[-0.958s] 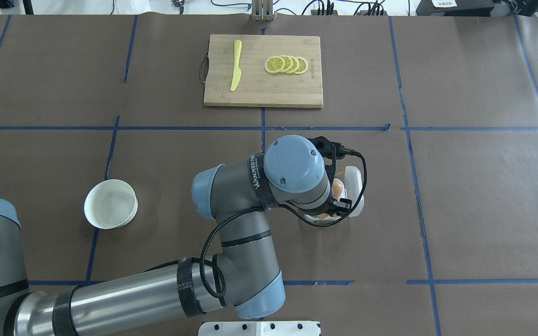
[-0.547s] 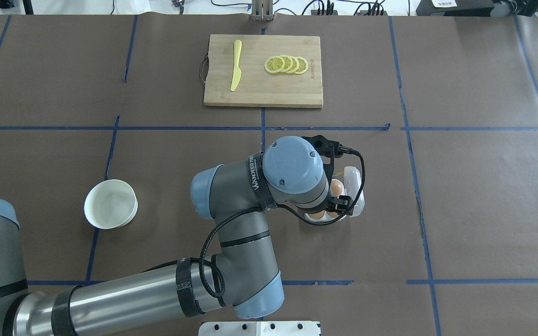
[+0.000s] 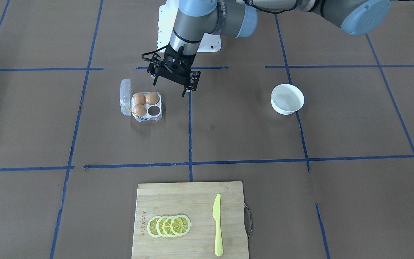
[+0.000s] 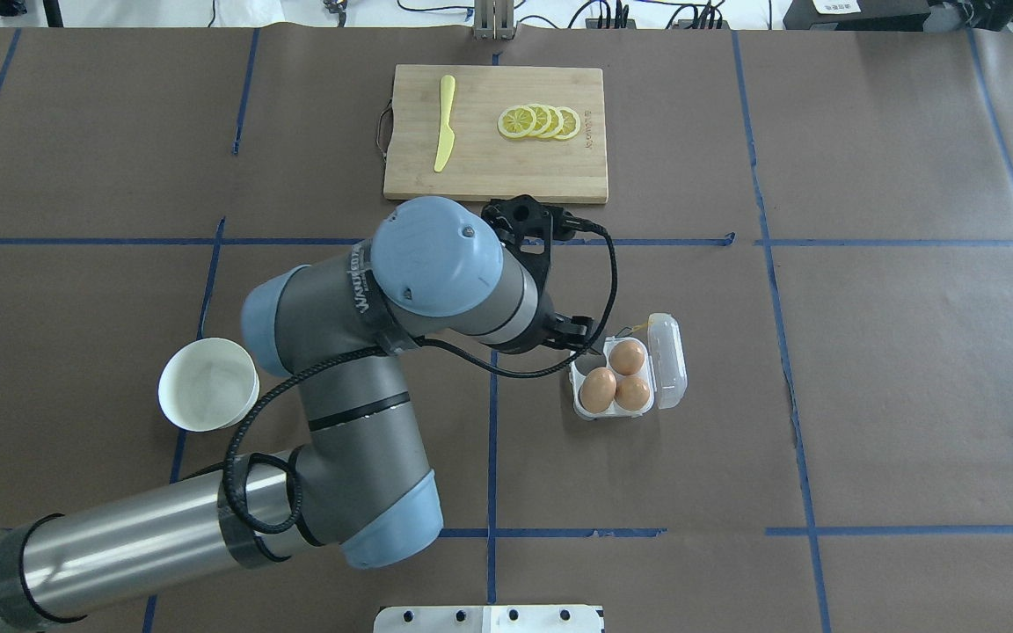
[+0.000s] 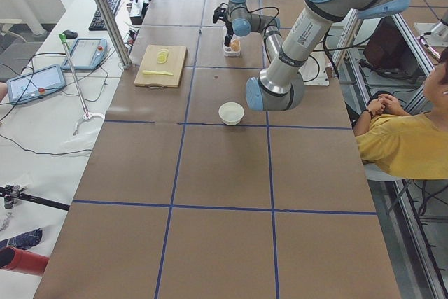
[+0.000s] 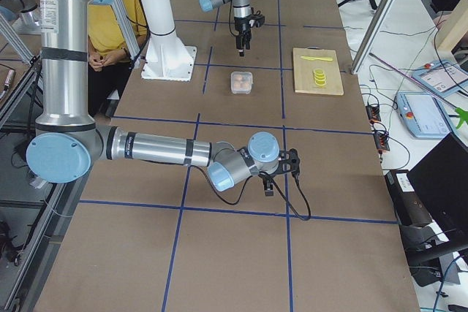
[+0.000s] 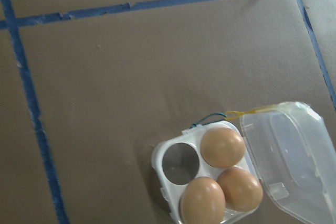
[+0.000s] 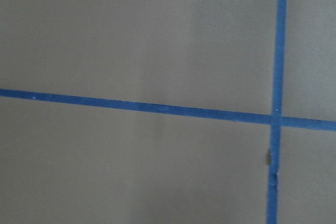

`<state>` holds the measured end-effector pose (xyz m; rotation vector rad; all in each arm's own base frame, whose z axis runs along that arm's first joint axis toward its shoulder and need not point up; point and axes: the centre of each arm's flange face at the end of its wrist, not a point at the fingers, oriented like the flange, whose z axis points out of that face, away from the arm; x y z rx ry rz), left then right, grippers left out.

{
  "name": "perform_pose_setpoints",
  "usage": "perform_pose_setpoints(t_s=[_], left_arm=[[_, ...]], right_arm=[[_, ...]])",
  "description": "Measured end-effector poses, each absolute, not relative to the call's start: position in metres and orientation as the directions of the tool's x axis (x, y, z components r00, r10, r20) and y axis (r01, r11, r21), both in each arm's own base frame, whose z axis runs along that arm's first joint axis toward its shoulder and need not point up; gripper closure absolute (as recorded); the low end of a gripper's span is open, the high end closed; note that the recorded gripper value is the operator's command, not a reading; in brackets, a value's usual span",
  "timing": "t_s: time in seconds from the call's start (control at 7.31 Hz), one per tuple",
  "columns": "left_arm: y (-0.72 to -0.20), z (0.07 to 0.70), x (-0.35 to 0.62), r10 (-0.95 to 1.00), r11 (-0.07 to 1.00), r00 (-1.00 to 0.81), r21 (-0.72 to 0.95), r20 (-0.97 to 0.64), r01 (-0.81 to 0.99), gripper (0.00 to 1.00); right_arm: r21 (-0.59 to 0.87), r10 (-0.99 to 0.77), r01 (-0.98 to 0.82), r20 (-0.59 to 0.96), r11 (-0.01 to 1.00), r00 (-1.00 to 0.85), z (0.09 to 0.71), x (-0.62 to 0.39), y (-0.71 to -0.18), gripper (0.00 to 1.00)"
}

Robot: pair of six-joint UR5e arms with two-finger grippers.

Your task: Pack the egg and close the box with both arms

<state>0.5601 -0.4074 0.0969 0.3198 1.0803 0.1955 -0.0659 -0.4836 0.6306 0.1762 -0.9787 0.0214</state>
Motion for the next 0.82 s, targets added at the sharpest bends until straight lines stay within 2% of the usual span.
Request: perform_pose_setpoints(t_s=[0.14,0.27,0.41,0.55,0.82], left_arm=[[-0.426,0.116,0.527,0.335,0.926,0.479,0.378,-0.811,-0.007,0.01],[-0.443,0.141,0.49,0.365,0.912,0.495,0.409,-0.788,-0.022,0.01],[-0.458,0.162,0.459,0.395,0.897,0.513,0.442,-0.762,-0.034,0.01],[-0.471,0.176,0.436,0.412,0.885,0.53,0.465,-0.741,-0.037,0.01],[-0.48,0.189,0.418,0.414,0.879,0.548,0.475,-0.727,-0.035,0.01]], right_arm=[[0.114,-0.037,-0.12,0.858,0.986,0.512,0.613,-0.096,-0.474,0.06],[0.081,-0.008,-0.14,0.888,0.987,0.46,0.597,-0.123,-0.461,0.62],[0.017,0.05,-0.159,0.911,0.987,0.41,0.577,-0.148,-0.451,0.92],[-0.049,0.11,-0.17,0.922,0.984,0.371,0.551,-0.176,-0.44,0.93],[-0.108,0.167,-0.194,0.932,0.975,0.32,0.486,-0.258,-0.41,0.82]])
